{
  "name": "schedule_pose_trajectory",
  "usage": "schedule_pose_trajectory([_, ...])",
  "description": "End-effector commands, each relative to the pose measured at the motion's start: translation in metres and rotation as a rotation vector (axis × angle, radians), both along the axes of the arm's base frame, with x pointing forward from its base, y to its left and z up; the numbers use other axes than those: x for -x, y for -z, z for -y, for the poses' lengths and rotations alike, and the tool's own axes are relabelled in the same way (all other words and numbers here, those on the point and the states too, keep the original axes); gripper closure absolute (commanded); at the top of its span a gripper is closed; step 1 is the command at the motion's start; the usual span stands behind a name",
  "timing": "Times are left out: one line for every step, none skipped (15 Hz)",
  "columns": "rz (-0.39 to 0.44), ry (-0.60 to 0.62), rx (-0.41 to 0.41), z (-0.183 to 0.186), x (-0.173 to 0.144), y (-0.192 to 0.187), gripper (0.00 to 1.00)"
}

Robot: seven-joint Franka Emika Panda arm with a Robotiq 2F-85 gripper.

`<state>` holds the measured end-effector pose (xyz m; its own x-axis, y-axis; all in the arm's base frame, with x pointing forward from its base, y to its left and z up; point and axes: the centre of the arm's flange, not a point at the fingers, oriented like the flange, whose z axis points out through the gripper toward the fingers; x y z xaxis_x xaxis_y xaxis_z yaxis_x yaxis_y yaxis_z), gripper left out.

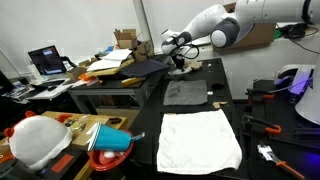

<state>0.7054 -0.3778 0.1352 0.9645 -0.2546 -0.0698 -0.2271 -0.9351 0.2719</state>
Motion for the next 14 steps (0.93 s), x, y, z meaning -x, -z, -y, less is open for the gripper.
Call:
schedule_pose_trajectory([0.078,0.007,-0.005,-0.031,-0.003,0.035,0.99])
schedule_pose_trajectory([0.096,0.004,0.008,-0.033,-0.007,0.034,0.99])
schedule_pose_trajectory([0.118,0.001,0.019,-0.034,-0.012,0.034,0.99])
schedule_pose_trajectory([0.140,-0.004,0.028,-0.035,-0.017,0.033,0.99])
schedule_pose_trajectory([0.162,-0.006,0.031,-0.036,-0.020,0.032,0.99])
schedule_pose_trajectory([0.183,-0.009,0.033,-0.038,-0.023,0.031,0.99])
schedule_pose_trajectory([0.201,-0.015,0.033,-0.041,-0.025,0.031,0.99])
schedule_pose_trajectory([0.218,-0.018,0.032,-0.045,-0.026,0.031,0.99])
schedule_pose_trajectory([0.229,-0.029,0.031,-0.049,-0.027,0.031,0.99])
schedule_pose_trajectory([0.247,-0.042,0.033,-0.053,-0.025,0.029,0.99])
schedule_pose_trajectory([0.268,-0.048,0.032,-0.055,-0.024,0.024,0.99])
schedule_pose_trajectory([0.293,-0.057,0.031,-0.058,-0.020,0.017,0.99])
schedule_pose_trajectory([0.315,-0.066,0.025,-0.058,-0.018,0.010,0.99])
schedule_pose_trajectory([0.336,-0.074,0.017,-0.059,-0.016,0.003,0.99])
